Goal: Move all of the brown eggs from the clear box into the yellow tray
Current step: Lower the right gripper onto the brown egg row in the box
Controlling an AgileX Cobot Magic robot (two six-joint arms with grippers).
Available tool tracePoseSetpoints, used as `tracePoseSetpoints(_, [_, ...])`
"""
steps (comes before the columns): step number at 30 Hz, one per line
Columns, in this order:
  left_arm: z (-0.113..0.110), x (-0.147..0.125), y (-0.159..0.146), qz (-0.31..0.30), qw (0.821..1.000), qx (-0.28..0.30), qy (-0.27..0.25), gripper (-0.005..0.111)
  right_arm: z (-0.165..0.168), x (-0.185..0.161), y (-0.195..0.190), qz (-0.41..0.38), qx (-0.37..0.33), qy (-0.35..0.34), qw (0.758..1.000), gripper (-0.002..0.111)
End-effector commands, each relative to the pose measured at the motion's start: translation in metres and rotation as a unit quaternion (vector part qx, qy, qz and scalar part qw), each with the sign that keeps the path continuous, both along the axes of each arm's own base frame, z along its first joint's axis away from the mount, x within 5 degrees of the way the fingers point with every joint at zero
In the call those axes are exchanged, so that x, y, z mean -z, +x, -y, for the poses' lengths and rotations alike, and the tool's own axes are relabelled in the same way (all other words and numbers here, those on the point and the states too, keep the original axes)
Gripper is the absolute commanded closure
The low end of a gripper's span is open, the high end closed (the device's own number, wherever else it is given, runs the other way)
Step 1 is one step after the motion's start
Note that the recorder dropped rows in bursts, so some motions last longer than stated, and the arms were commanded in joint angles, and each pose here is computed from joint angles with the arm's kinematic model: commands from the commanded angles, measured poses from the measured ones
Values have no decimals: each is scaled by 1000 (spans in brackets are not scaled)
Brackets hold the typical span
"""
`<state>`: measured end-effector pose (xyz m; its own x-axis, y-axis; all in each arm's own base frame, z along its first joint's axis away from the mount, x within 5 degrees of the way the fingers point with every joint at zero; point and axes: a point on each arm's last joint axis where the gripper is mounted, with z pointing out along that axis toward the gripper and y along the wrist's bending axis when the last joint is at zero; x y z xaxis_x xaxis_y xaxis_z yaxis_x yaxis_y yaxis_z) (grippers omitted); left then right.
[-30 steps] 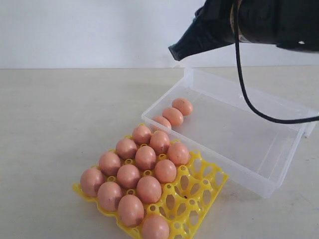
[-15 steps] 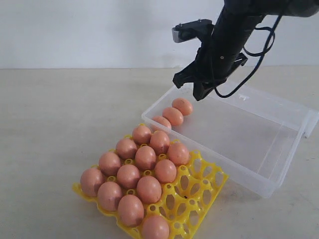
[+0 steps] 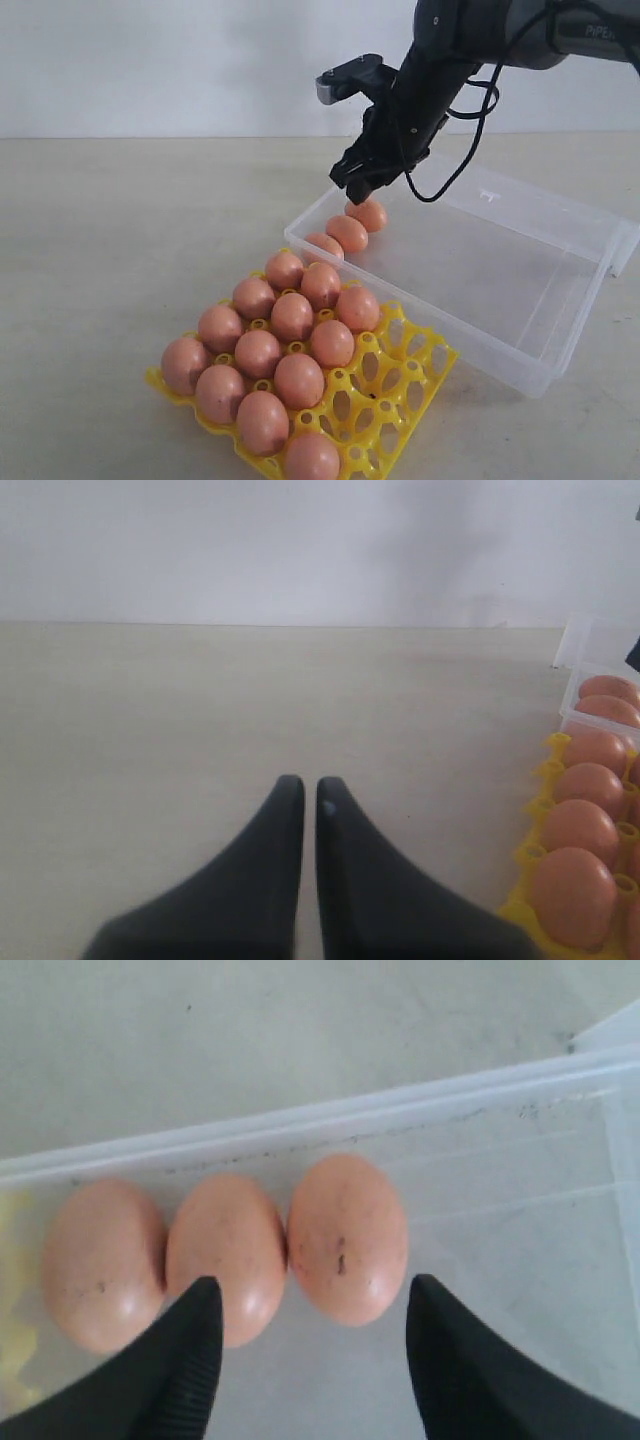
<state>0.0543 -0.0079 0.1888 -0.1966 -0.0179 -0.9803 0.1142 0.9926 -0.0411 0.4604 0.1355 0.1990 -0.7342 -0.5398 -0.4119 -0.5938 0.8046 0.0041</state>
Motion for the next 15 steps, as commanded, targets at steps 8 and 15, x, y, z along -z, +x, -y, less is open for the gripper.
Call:
tracePoseSetpoints(8, [0,1,0,2,1000,2,1,103,2,18,20,62,12,2,998,60])
tracePoseSetpoints(15, [0,1,0,3,1000,2,1,103,1,40,22,39,10,-5,999,60])
